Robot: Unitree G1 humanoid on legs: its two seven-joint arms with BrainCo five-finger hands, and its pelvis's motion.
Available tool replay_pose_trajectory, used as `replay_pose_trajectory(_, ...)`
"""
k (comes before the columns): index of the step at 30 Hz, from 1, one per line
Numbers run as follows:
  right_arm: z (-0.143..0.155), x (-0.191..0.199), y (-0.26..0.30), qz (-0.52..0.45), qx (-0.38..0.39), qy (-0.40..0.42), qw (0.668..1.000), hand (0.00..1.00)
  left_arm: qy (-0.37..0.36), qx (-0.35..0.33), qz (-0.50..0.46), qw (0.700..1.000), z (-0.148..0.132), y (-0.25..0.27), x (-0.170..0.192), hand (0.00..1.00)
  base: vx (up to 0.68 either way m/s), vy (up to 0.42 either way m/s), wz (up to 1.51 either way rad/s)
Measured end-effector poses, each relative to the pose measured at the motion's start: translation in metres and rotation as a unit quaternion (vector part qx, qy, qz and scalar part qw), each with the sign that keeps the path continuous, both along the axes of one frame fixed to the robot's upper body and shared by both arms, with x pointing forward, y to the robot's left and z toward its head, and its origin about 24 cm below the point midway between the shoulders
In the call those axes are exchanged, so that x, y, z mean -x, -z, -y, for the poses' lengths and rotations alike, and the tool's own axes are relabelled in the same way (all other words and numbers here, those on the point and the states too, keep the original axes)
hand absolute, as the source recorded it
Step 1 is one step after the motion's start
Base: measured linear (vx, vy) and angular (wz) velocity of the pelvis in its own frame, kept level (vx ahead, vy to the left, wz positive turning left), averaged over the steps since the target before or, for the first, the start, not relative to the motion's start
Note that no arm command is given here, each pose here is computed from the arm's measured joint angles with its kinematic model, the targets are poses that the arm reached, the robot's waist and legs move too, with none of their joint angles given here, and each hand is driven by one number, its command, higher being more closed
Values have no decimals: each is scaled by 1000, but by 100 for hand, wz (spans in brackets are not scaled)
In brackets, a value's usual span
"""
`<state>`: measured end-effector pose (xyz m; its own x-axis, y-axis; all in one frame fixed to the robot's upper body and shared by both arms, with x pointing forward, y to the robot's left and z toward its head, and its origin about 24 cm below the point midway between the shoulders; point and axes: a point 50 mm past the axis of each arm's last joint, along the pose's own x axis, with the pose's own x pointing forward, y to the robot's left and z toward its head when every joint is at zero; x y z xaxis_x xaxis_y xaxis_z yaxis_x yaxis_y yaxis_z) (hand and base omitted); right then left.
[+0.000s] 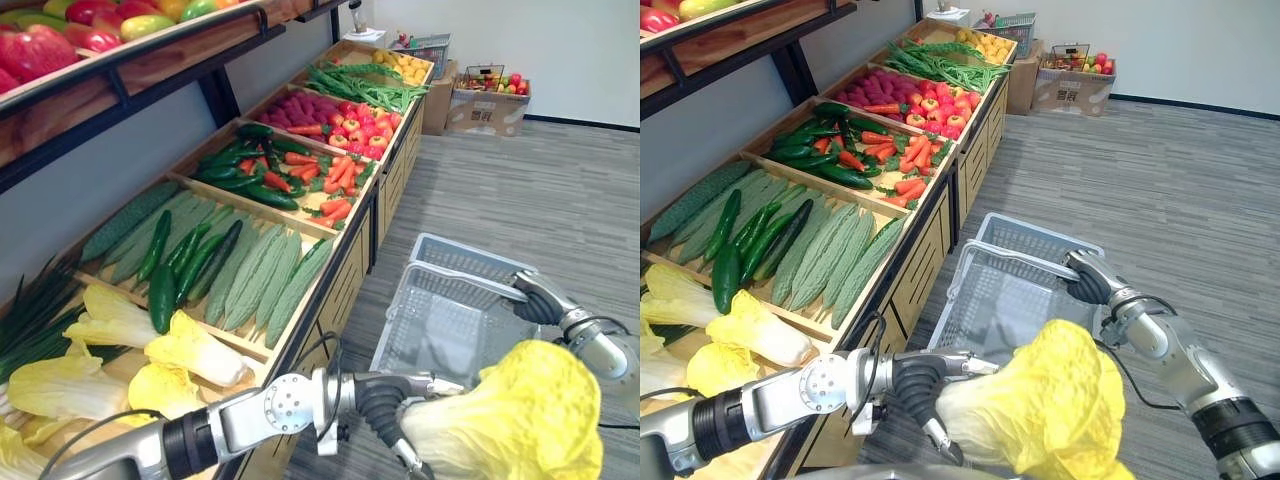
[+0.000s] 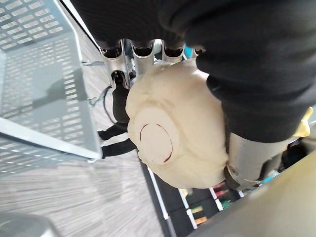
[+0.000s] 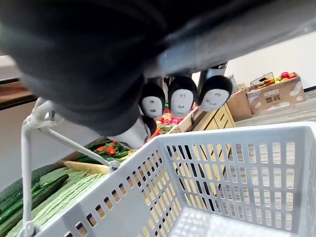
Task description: Pick vegetable in the basket
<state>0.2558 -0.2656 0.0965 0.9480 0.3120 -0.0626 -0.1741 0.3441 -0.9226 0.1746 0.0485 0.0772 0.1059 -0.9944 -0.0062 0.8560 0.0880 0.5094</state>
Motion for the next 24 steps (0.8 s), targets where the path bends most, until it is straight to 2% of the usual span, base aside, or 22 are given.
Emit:
replay_pose_trajectory(12, -29, -10, -6, 8, -46, -47, 998, 100, 6, -122, 122, 985, 10, 45, -17, 100, -50, -22, -2)
replay_pose_trajectory(16, -31, -9, -6, -1, -54, -55, 997, 100, -5, -139, 132, 981, 11, 55, -22, 100, -44, -20, -3)
replay_pose_trajectory(24, -37, -8, 2, -24, -63, -67, 995, 100, -90, -179, 148, 969, -7, 66, -56, 100, -38, -17, 1)
